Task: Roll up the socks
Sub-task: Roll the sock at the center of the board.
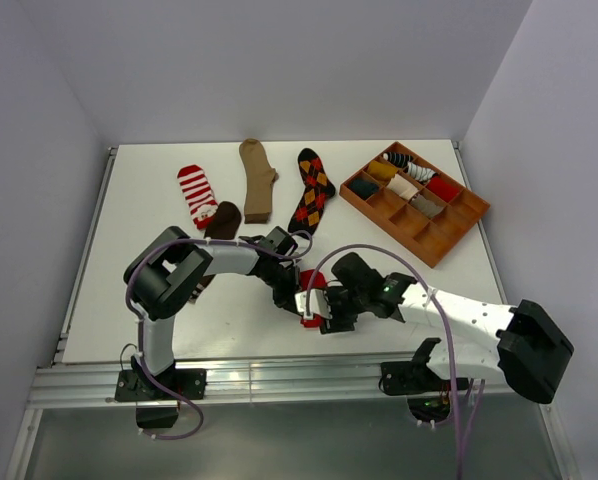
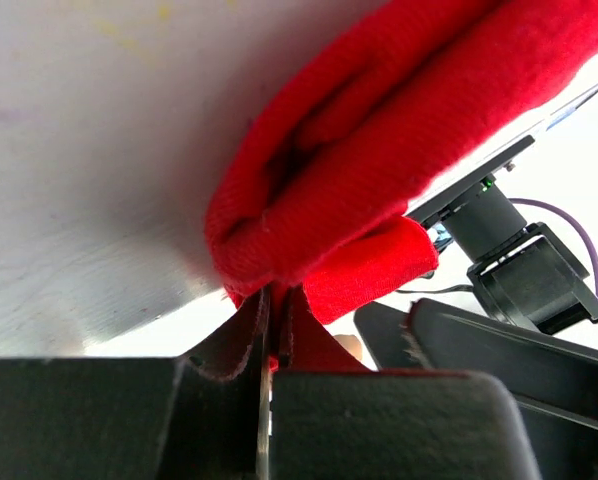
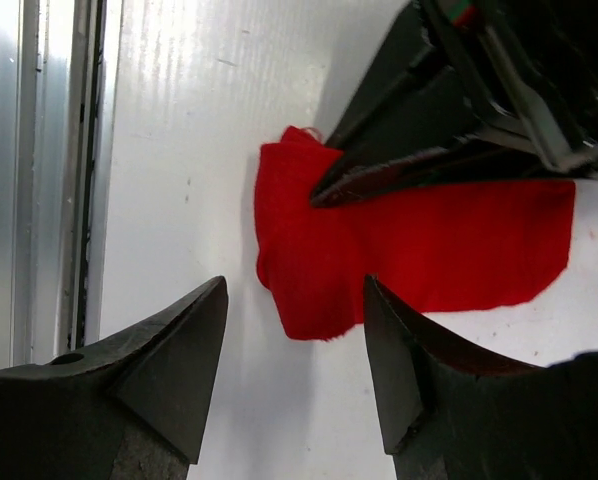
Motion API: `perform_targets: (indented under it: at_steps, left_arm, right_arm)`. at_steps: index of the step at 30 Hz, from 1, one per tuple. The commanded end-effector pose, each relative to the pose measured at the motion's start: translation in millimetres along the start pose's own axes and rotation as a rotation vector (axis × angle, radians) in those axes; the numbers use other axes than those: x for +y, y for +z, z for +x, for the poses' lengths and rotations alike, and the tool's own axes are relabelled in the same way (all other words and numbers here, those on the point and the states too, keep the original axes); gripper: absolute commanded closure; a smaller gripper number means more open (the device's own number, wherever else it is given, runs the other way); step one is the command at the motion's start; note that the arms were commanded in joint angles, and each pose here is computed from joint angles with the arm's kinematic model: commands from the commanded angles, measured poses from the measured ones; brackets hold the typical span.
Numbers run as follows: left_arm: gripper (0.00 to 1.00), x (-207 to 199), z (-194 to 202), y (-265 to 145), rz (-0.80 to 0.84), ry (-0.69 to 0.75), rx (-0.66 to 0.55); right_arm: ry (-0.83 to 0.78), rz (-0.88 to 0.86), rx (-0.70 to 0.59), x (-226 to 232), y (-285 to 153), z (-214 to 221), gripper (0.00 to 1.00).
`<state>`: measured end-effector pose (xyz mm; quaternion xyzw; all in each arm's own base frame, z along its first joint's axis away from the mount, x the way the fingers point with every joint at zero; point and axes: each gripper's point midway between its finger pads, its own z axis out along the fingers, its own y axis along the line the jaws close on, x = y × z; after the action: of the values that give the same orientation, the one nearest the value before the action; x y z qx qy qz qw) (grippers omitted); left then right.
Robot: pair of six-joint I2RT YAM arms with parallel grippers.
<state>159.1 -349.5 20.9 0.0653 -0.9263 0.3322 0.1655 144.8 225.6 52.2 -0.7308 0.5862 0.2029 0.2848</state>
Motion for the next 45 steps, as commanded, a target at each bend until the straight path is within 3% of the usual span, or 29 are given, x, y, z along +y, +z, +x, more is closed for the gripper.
perform_targets:
  at_steps: [1,8,11,14,17,21,38,45]
  left_arm:
    - [1.00,29.1,-4.5,9.6,-0.101,-0.024,-0.011]
    - [1.00,24.2,-5.3,9.2,-0.081,-0.018,-0.008]
    - [1.00,22.0,-5.3,8.2,-0.075,-0.013,-0.010]
    - [0.99,19.9,-5.4,5.8,-0.066,-0.012,-0.015]
    - [0.95,13.6,-5.8,2.0,-0.033,-0.015,-0.027]
    - [0.87,1.5,-8.9,-7.6,0.026,-0.016,-0.074]
    - [0.80,-24.6,-27.2,-30.5,0.172,-0.031,-0.273]
    - [0.73,-31.6,-40.9,-48.8,0.212,0.035,-0.441]
  right_arm:
    - [-0.041,0.035,0.008,-3.1,6.3,-2.7,0.37]
    - [-0.033,0.012,0.079,2.3,21.3,5.4,0.43]
    - [-0.018,0.013,0.097,0.3,25.5,7.9,0.50]
    - [0.002,0.028,0.115,-2.6,28.0,12.1,0.65]
    - [0.023,0.012,0.129,-0.3,28.7,15.6,0.74]
    - [0.086,-0.061,0.113,6.3,20.8,18.4,0.78]
    - [0.513,-0.501,0.081,0.2,-2.3,46.2,0.76]
    - [0.666,-0.631,0.113,-1.1,-3.1,54.1,0.76]
